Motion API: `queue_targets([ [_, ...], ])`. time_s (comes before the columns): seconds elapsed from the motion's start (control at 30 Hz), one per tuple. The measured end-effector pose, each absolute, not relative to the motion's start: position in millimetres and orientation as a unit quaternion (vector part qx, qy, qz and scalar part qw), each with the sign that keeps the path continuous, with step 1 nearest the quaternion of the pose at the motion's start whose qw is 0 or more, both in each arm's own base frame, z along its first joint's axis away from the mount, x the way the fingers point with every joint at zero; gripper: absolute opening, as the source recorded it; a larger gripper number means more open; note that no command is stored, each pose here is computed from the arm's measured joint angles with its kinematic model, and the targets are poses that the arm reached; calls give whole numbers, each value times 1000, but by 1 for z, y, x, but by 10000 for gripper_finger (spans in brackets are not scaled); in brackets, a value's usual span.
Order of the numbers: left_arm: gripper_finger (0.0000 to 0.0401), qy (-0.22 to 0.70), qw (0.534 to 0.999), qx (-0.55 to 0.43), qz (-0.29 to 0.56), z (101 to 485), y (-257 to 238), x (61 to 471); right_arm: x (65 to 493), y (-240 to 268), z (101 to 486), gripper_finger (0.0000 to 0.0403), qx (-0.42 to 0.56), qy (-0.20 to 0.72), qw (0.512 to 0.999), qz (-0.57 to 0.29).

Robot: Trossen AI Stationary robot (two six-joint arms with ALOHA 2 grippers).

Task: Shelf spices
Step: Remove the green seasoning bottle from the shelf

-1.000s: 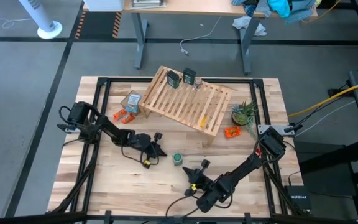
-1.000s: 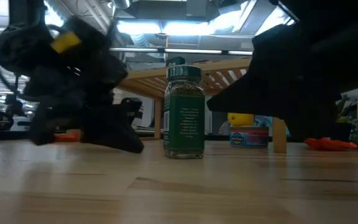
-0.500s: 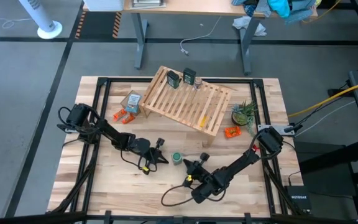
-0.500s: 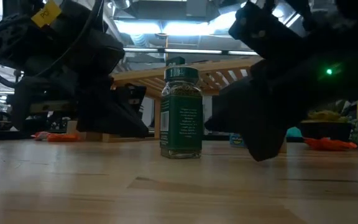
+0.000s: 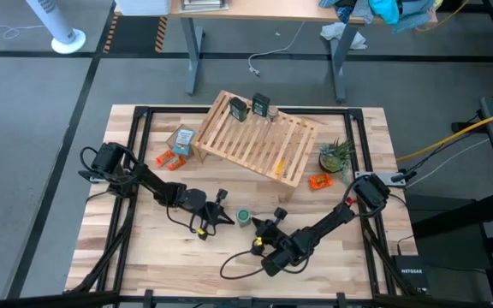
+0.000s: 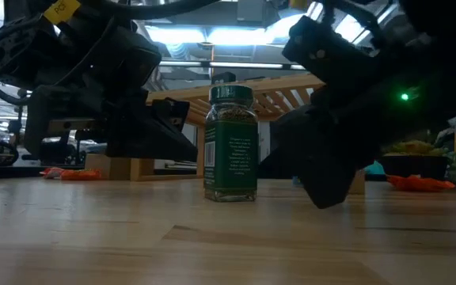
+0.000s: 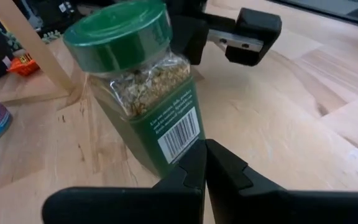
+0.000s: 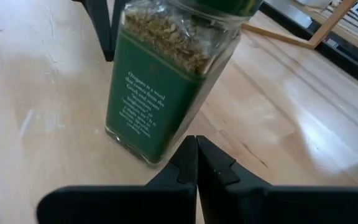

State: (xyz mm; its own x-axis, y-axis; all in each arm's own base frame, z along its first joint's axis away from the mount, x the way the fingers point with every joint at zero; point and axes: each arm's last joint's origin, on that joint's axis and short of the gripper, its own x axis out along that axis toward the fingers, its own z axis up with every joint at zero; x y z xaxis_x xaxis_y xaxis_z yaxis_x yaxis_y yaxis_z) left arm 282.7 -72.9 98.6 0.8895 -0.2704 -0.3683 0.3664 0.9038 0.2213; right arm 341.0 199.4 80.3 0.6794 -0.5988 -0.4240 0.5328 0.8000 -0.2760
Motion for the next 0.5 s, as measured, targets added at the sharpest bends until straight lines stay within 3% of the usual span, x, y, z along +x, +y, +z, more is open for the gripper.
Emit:
queue_targets([
  [0.5,0,155,967,149,-134,101,-58,287,349,205,84,0,-9,242,930,-277],
])
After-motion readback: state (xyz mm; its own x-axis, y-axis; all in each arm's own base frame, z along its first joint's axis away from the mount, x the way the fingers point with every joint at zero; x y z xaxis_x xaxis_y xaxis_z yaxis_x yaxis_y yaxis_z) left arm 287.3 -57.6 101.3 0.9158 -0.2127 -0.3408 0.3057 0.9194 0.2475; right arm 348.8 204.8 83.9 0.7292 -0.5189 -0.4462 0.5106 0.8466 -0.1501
